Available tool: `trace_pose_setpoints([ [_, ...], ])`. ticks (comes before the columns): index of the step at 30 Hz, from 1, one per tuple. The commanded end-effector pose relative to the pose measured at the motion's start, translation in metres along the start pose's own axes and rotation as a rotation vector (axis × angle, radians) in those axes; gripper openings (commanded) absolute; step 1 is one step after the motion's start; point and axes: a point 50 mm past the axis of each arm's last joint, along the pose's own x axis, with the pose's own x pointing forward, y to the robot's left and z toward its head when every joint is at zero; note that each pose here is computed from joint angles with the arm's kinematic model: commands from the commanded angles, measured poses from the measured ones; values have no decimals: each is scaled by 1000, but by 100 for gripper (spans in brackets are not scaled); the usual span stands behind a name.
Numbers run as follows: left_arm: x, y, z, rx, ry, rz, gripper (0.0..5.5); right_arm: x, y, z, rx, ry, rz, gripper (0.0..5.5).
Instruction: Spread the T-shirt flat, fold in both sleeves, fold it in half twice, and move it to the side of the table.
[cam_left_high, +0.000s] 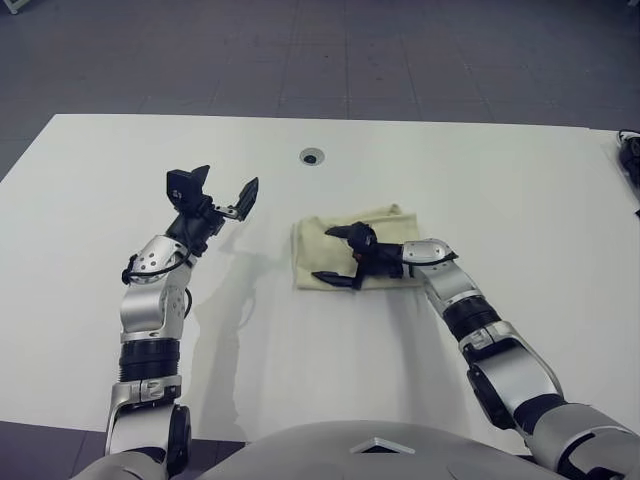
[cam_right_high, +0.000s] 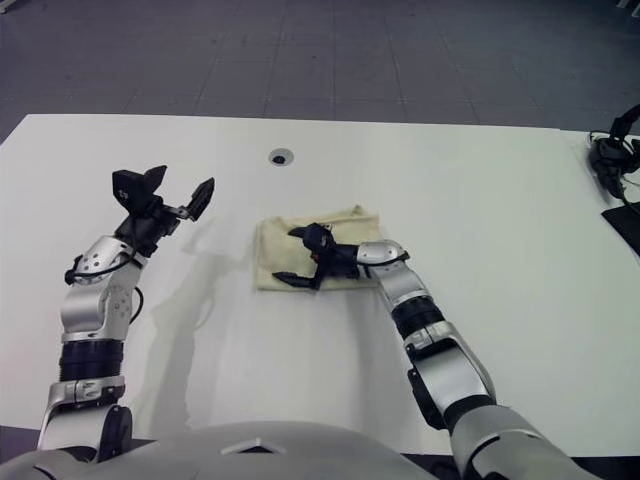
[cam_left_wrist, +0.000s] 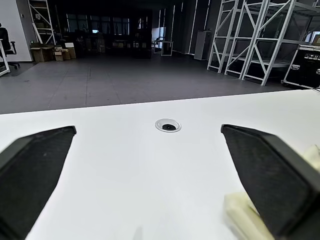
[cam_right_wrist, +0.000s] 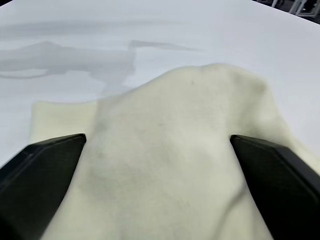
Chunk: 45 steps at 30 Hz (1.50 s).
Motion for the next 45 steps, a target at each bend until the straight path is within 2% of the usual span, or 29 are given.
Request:
trace_pose_setpoints([
  [1,-5,-2,0,2,-9,0,540,-40,-28,-59,217,246,-446,537],
  [4,-9,-2,0,3,-17,15,540,-56,-41,-77,308,355,-776,537],
  [7,-7,-5,0,3,-23,2,540,-67,-39,-92,338,467,-962,537],
  [13,-24,-5,0,9,-31,42,540,-78,-58,-78,393,439,-1271,537],
  [18,-28,-9,3,9,-41,49,540,-75,-65,-66,440,380,-1357,537],
  [32,-19,-17,3,2,-55,21,540,-98,-82,-53,604,196,-1536,537],
  [36,-14,-20,3,-2,-59,7,540,-103,-87,-47,602,150,-1548,537],
  [40,-9,-24,7,-1,-81,13,540,-106,-100,-26,509,81,-1563,537],
  [45,0,-38,34,3,-185,63,540,-117,-116,8,412,-80,-1555,537],
])
